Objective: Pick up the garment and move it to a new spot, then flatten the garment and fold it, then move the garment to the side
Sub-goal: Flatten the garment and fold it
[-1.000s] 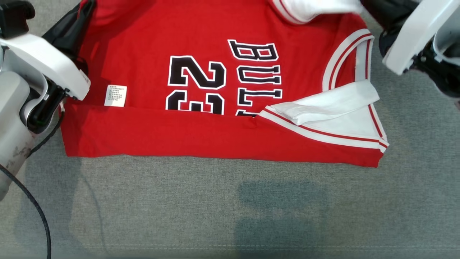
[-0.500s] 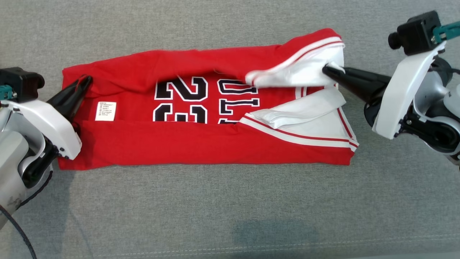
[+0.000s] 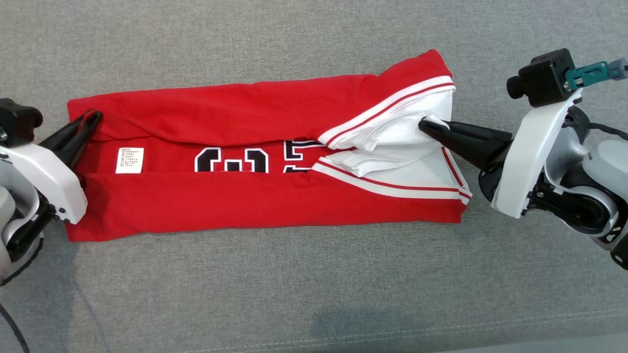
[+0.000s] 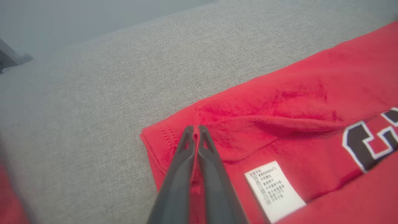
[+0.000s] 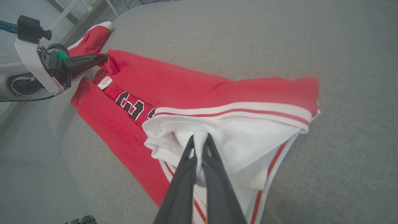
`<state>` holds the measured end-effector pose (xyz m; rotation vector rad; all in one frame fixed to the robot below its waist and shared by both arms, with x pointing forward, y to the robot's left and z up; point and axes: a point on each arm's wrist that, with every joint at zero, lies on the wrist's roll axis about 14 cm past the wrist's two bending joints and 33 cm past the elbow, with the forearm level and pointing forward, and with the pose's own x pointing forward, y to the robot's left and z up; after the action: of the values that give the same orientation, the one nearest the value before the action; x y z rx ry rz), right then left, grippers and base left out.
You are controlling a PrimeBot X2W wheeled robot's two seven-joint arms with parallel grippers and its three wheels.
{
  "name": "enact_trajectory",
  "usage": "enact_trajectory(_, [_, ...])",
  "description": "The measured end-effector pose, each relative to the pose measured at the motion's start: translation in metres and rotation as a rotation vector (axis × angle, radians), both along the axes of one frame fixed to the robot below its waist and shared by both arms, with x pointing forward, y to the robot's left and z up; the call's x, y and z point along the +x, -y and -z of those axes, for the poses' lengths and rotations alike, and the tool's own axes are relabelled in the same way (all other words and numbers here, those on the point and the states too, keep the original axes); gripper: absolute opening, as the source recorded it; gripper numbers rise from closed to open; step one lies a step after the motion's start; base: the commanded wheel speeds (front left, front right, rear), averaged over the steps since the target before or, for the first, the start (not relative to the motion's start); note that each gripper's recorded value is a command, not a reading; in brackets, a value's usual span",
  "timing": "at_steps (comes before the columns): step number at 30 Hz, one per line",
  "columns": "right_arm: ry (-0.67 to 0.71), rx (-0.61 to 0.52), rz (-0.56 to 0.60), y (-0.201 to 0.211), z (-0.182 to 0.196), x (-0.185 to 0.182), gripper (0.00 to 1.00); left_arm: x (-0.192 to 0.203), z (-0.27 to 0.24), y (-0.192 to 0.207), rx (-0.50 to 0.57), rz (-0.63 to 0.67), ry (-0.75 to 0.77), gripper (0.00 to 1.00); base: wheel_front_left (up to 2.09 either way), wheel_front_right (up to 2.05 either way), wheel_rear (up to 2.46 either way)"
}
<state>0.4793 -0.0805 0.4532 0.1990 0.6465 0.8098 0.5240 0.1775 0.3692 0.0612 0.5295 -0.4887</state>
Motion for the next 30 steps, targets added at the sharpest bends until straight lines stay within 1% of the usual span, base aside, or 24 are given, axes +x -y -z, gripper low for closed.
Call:
enact_trajectory(4, [0.008,0.020,-0.001,-0.003,-0.004,-0.004,0.00,0.006,-0.006,-0.003,0.016,0.003,0.026,0.00,0.00,0.00,0.00])
enact_trajectory(7, [-0.005,0.024,0.013,-0.001,0.000,-0.015,0.00,0.006,-0.013,0.000,0.018,0.012,0.043,0.00,0.00,0.00,0.00])
enact_trajectory(13, [0.018,0.027,0.028,-0.001,-0.004,-0.020,0.00,-0.006,-0.014,0.001,0.023,0.025,0.031,0.00,0.00,0.00,0.00])
enact_trajectory(18, [0.013,0.031,0.039,-0.004,0.001,-0.025,0.00,-0.009,-0.020,-0.001,0.021,0.019,0.039,0.00,0.00,0.00,0.00])
enact_trajectory(19, [0.012,0.030,0.041,-0.004,0.002,-0.025,0.33,-0.008,-0.020,-0.003,0.026,0.012,0.040,0.13,0.00,0.00,0.00])
enact_trajectory(20, [0.015,0.029,0.044,-0.004,0.002,-0.024,1.00,-0.008,-0.021,-0.006,0.029,0.002,0.042,0.57,0.00,0.00,0.00])
enact_trajectory(21, [0.022,0.030,0.050,-0.004,0.002,-0.023,1.00,-0.007,-0.020,-0.010,0.035,-0.007,0.043,1.00,0.00,0.00,0.00])
enact_trajectory(26, [0.073,0.082,0.074,-0.008,-0.011,-0.019,1.00,-0.006,-0.025,-0.015,0.031,-0.043,0.062,1.00,0.00,0.00,0.00])
enact_trajectory(30, [0.117,0.116,0.118,0.000,-0.028,-0.015,1.00,-0.017,-0.027,-0.018,0.019,-0.064,0.065,1.00,0.00,0.00,0.00])
